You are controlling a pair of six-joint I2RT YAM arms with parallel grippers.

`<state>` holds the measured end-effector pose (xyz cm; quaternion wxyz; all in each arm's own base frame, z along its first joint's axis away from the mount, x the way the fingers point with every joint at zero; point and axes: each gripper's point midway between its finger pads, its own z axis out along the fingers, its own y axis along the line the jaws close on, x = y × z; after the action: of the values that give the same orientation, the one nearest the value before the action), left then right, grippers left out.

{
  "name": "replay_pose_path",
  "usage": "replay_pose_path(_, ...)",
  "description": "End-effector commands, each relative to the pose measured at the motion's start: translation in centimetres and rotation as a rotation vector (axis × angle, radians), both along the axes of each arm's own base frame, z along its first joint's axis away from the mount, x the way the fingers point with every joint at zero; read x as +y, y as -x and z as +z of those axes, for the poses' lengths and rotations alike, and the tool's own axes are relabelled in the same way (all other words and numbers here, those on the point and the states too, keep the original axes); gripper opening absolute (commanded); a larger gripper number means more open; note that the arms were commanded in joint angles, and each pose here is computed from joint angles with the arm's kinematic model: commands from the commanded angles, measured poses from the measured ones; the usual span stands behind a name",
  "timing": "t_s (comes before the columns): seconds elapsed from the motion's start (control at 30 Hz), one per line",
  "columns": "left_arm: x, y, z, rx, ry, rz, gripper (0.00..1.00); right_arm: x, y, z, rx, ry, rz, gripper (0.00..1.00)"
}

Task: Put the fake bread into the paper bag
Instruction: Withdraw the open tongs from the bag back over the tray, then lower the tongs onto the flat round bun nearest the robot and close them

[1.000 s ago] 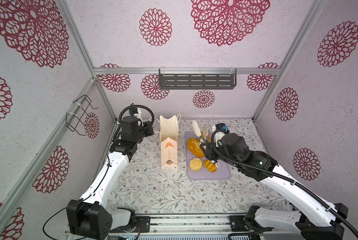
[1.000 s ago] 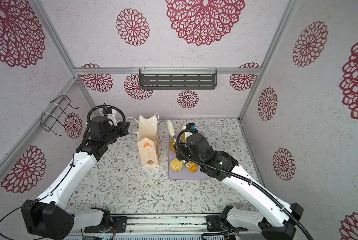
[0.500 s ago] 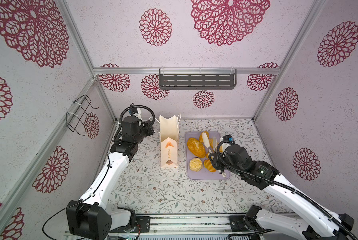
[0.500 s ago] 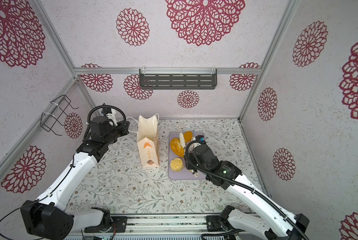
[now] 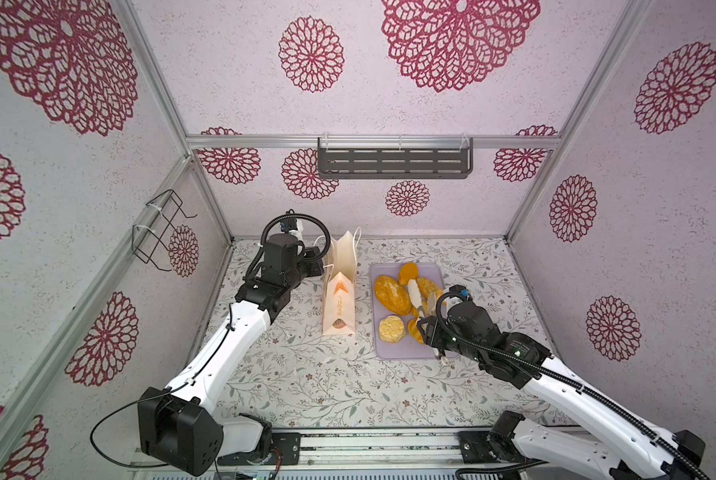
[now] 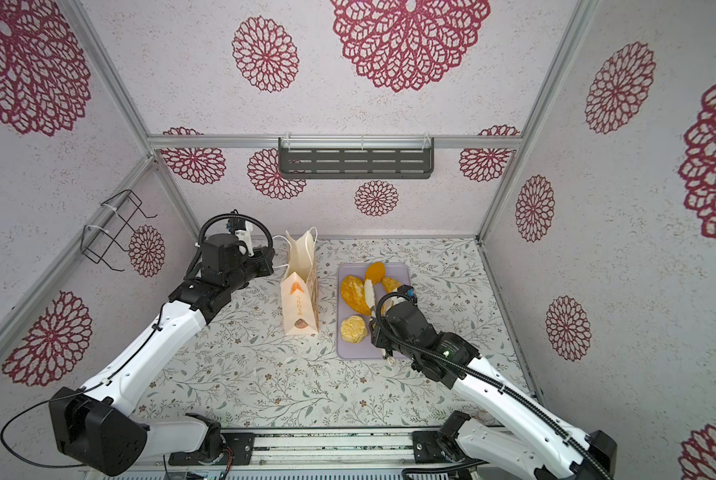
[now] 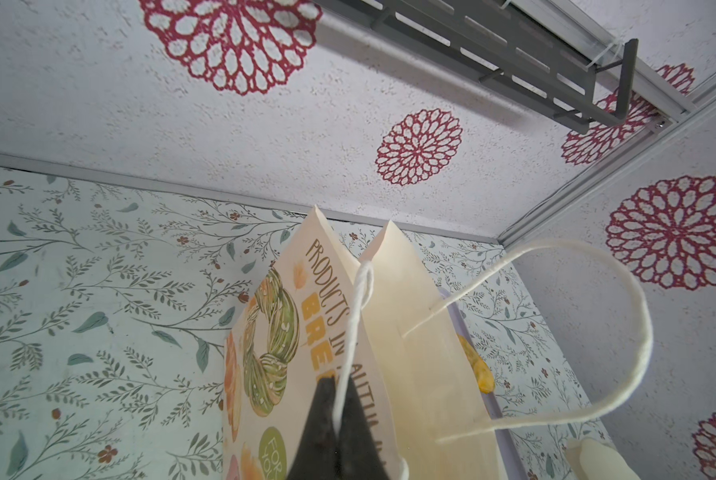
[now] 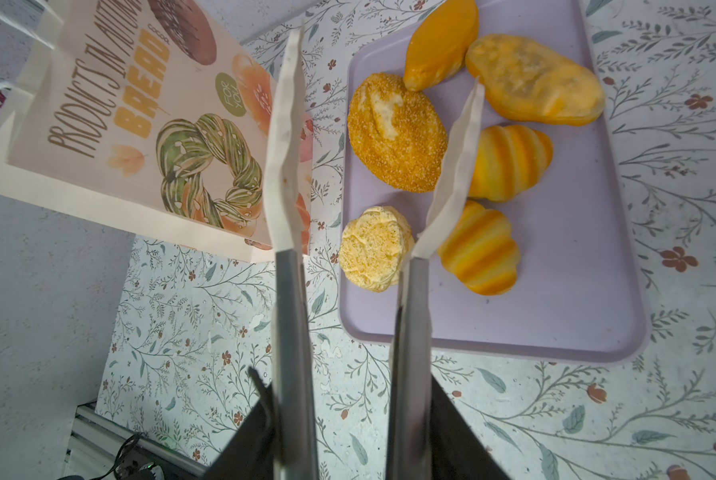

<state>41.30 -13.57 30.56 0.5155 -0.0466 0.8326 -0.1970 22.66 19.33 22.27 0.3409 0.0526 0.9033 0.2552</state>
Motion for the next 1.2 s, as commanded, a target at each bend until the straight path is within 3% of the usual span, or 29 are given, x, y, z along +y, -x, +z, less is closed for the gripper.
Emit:
replay_pose_path(0.0,1.2,0.1,1.2,-0.032,-0.025,0.028,0.0,0.3,0.1,1.7,-0.024,-0.069,0.002,0.49)
replay_pose_path(0.5,2.2,-0.2,2.2,-0.041,-0.001,0.017,0.0,0.9,2.5,0.7,0.075,-0.079,0.113,0.52)
replay_pose_path(0.87,2.3,0.4,3.4,-0.068,0.022,0.005,0.0,2.9,1.8,-0.4,0.142,-0.129,0.153,0.51)
replay_pose_path(1.17,3.1,0.2,2.9,-0.064,-0.049,0.027,0.0,2.7,1.9,-2.6,0.187,-0.202,0.081,0.51)
